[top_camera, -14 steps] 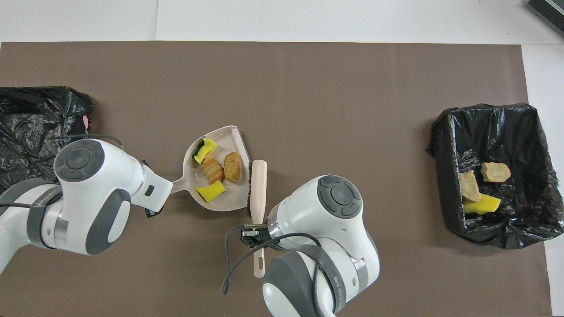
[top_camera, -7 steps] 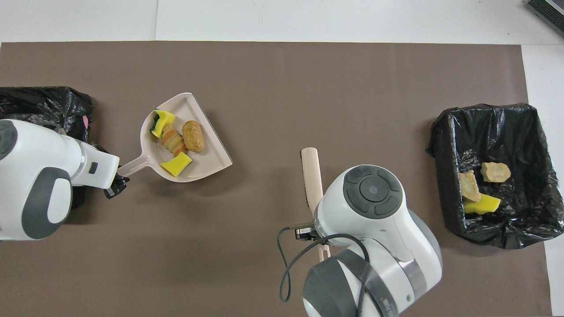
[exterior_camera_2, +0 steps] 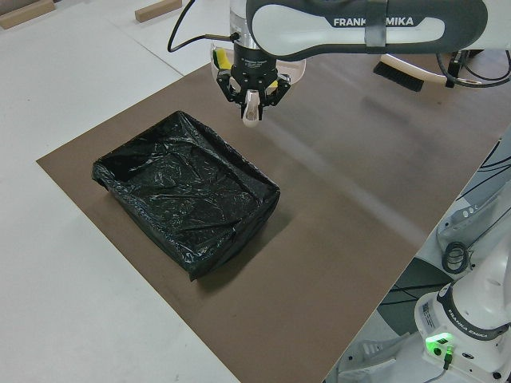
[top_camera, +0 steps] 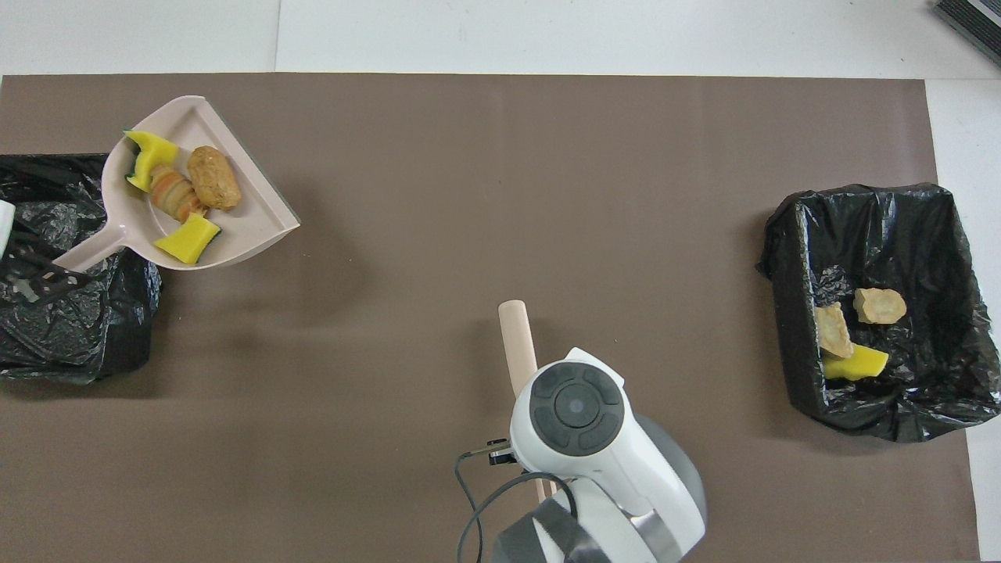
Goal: Sweep and dump trash in bin
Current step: 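Carry the loaded dustpan with the left gripper toward the nearer bin, then tip the dustpan over the bin with the left gripper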
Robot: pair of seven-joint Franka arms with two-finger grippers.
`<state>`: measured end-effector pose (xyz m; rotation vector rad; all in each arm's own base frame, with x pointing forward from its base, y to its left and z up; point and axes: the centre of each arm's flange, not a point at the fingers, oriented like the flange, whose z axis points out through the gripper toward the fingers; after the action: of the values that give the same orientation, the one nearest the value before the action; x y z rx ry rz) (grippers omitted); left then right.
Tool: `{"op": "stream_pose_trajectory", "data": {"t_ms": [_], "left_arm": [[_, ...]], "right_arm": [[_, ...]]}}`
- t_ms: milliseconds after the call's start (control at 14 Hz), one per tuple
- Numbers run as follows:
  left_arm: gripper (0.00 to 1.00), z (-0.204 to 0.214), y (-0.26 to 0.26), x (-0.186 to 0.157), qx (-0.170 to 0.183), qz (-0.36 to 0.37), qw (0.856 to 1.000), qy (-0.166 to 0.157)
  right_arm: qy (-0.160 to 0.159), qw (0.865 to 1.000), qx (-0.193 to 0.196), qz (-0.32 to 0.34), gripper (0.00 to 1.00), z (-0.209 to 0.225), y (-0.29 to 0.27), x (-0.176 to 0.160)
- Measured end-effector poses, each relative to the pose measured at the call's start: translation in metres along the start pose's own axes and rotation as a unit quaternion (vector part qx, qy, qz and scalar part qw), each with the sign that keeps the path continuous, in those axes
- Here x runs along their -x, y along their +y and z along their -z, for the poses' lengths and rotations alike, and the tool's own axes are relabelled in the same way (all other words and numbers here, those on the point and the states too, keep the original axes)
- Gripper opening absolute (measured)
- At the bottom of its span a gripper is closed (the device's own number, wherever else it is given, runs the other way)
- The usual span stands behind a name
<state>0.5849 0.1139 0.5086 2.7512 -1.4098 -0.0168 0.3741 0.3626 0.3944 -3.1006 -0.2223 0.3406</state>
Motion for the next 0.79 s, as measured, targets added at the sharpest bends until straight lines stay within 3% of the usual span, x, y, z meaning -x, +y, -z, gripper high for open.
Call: {"op": "stream_pose_trajectory", "data": {"t_ms": [358, 645, 788], "left_arm": [[0.32, 0.012, -0.064, 0.139, -0.002, 0.084, 0.996, -0.025], [0.32, 0.03, -0.084, 0.178, -0.037, 0.062, 0.989, -0.131], [0.32, 0.031, -0.089, 0.181, -0.047, 0.033, 0.981, -0.183]], "right_arm": [[-0.005, 0.999, 0.023, -0.039, 0.26, -0.06, -0.063, 0.024], [-0.006, 0.998, 0.026, -0.053, 0.26, -0.065, -0.073, 0.033], [-0.005, 0.998, 0.027, -0.05, 0.44, -0.065, -0.079, 0.039]]}}
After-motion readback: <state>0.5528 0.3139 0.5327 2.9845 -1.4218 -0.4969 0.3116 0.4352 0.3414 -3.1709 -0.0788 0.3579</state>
